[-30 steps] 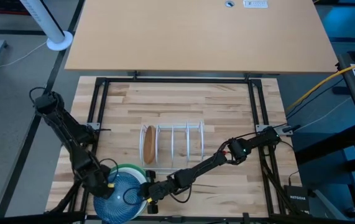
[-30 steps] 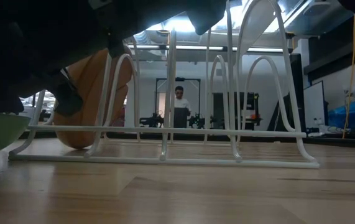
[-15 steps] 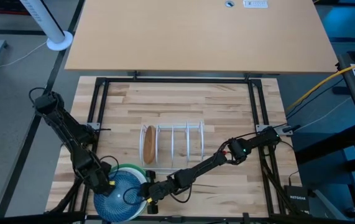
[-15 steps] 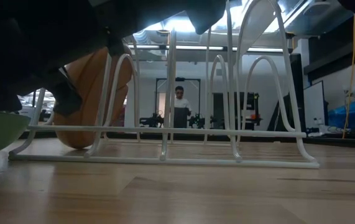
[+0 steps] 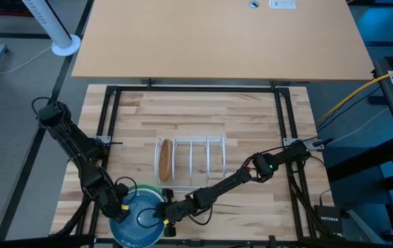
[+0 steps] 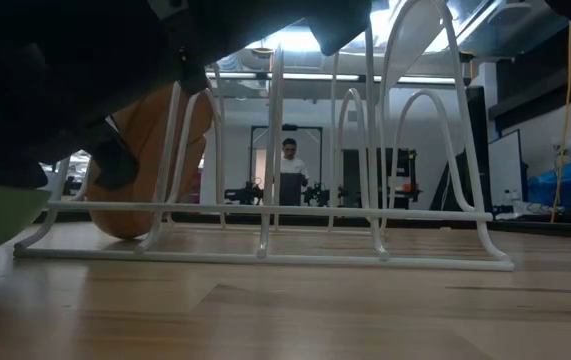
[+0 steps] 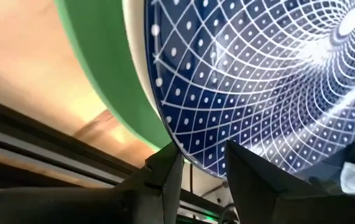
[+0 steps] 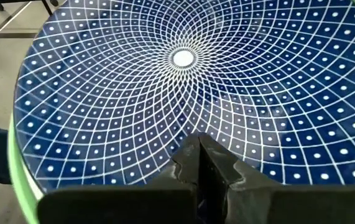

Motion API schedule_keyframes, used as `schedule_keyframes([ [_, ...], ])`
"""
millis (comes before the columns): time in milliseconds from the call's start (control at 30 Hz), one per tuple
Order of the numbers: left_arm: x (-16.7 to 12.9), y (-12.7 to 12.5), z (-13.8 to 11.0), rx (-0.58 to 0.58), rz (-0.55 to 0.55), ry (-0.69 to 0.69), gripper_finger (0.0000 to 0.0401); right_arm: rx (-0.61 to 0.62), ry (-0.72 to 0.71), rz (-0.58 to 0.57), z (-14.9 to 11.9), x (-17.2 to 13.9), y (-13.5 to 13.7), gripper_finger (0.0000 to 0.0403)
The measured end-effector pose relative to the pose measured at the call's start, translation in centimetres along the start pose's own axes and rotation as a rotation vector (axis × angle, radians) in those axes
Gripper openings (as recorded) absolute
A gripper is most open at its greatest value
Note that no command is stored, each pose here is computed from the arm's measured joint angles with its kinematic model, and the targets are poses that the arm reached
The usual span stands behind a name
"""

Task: Sort dishes
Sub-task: Put the blue plate into the dish rack

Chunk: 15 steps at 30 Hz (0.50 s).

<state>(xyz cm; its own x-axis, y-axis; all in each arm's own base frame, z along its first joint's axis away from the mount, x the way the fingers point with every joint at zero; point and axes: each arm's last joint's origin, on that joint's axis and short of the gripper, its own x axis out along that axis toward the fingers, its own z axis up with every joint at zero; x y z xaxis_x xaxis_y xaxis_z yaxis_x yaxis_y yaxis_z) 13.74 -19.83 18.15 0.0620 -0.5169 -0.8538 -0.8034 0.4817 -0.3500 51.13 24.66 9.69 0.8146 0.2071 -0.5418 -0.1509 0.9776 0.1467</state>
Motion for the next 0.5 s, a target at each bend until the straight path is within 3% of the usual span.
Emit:
schedule_keyframes([
  [500,-0.04,-0.21,-0.01,0.021,-0.029,-0.018,0.0111,0.002,-0.008,-0.012,0.05,0.0,-0.01,0.0005],
])
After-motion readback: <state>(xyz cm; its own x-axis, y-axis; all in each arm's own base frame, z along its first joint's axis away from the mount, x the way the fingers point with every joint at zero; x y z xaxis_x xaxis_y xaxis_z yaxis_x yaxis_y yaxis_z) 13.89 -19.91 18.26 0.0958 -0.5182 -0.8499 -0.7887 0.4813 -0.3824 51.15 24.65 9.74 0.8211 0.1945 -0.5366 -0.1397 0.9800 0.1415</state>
